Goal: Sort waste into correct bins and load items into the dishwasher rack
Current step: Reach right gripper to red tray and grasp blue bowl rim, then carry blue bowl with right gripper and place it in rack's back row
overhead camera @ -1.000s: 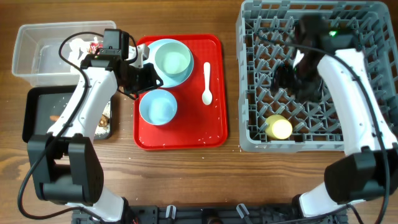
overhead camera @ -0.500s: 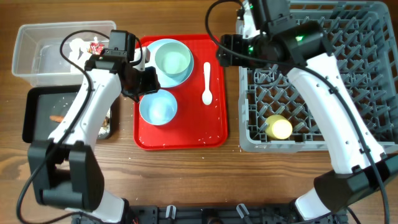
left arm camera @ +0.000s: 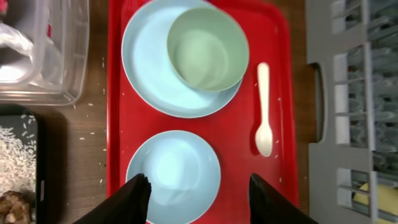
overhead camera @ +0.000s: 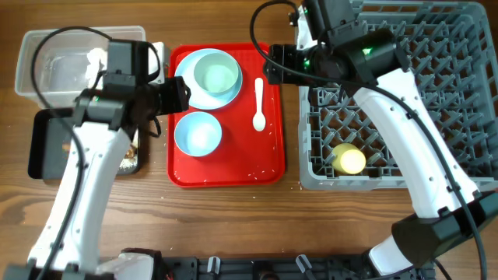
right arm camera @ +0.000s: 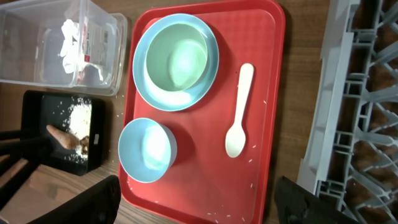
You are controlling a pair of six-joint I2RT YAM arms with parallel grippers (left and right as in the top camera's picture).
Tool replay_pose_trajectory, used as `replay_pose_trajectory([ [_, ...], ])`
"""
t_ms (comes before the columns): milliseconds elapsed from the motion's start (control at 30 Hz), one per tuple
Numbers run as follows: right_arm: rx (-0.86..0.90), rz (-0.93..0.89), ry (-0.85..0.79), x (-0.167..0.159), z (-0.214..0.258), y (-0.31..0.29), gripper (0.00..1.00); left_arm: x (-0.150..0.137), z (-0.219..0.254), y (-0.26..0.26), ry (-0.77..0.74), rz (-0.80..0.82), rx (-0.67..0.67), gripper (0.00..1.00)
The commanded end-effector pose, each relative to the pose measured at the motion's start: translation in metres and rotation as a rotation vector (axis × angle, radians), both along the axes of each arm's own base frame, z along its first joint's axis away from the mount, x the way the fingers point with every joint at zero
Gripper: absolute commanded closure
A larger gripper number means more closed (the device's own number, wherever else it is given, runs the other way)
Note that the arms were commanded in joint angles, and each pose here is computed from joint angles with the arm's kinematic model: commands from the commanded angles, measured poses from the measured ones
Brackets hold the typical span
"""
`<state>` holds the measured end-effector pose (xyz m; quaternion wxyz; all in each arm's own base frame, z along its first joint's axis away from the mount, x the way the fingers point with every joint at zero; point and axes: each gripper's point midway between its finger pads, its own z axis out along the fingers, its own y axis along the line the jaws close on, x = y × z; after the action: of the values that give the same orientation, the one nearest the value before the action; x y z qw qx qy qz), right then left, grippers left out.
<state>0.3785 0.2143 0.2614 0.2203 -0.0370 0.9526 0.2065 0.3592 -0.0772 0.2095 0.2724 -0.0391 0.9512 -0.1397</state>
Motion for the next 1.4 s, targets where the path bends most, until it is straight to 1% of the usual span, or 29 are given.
replay_pose_trajectory([
  [0,-0.002,0.038,0.03,-0.002,-0.018,0.021,0.2,0.0,0.033,0.018,-0.087,0.105,-0.035,0.42],
  [133,-0.014,0.107,0.078,-0.007,-0.052,0.064,0.21,0.001,0.033,0.055,-0.079,0.217,-0.036,0.37],
  [300,-0.056,0.152,0.197,-0.023,-0.118,0.116,0.26,-0.002,0.029,0.101,-0.059,0.346,-0.029,0.22],
  [333,-0.073,0.161,0.227,-0.027,-0.135,0.124,0.27,-0.002,0.029,0.109,-0.06,0.367,-0.029,0.18],
  [367,-0.091,0.161,0.259,-0.031,-0.152,0.129,0.29,-0.003,0.029,0.116,-0.06,0.388,-0.028,0.07],
  [400,-0.104,0.155,0.286,-0.033,-0.165,0.131,0.31,-0.004,0.029,0.121,-0.059,0.4,-0.028,0.0],
  [467,-0.129,0.157,0.321,-0.036,-0.188,0.134,0.36,-0.005,0.028,0.125,-0.053,0.413,-0.028,0.0],
  [500,-0.142,0.158,0.34,-0.036,-0.201,0.135,0.43,-0.007,0.027,0.124,-0.047,0.412,-0.028,0.0],
  [533,-0.15,0.159,0.356,-0.037,-0.21,0.135,0.48,-0.008,0.026,0.124,-0.04,0.412,-0.028,0.0],
  [567,-0.161,0.158,0.37,-0.037,-0.221,0.134,0.5,-0.008,0.026,0.124,-0.041,0.412,-0.028,0.0],
  [667,-0.148,0.168,0.407,-0.04,-0.234,0.138,0.52,-0.008,0.026,0.124,-0.041,0.412,-0.028,0.0],
  [700,-0.15,0.164,0.409,-0.039,-0.236,0.137,0.58,-0.008,0.026,0.124,-0.041,0.412,-0.028,0.0],
  [767,-0.145,0.144,0.414,-0.038,-0.236,0.136,0.75,-0.008,0.026,0.124,-0.041,0.412,-0.028,0.0],
  [833,-0.144,0.144,0.413,-0.038,-0.236,0.136,0.89,-0.008,0.026,0.124,-0.041,0.412,-0.028,0.0],
  [900,-0.145,0.144,0.414,-0.038,-0.236,0.136,0.95,-0.008,0.026,0.124,-0.041,0.412,-0.028,0.0],
  [1033,-0.145,0.144,0.417,-0.038,-0.236,0.136,0.96,-0.008,0.026,0.124,-0.041,0.412,-0.028,0.0],
  [1133,-0.147,0.175,0.383,-0.04,-0.212,0.132,0.96,-0.008,0.026,0.124,-0.041,0.412,-0.028,0.0],
  [1200,-0.168,0.173,0.308,-0.035,-0.181,0.121,0.96,-0.008,0.026,0.124,-0.041,0.412,-0.028,0.0],
  [1267,-0.203,0.138,0.202,-0.028,-0.138,0.1,0.96,-0.008,0.026,0.124,-0.041,0.412,-0.028,0.0],
  [1367,-0.264,0.022,0.042,-0.015,-0.075,0.054,0.96,-0.008,0.026,0.124,-0.041,0.412,-0.028,0.0],
])
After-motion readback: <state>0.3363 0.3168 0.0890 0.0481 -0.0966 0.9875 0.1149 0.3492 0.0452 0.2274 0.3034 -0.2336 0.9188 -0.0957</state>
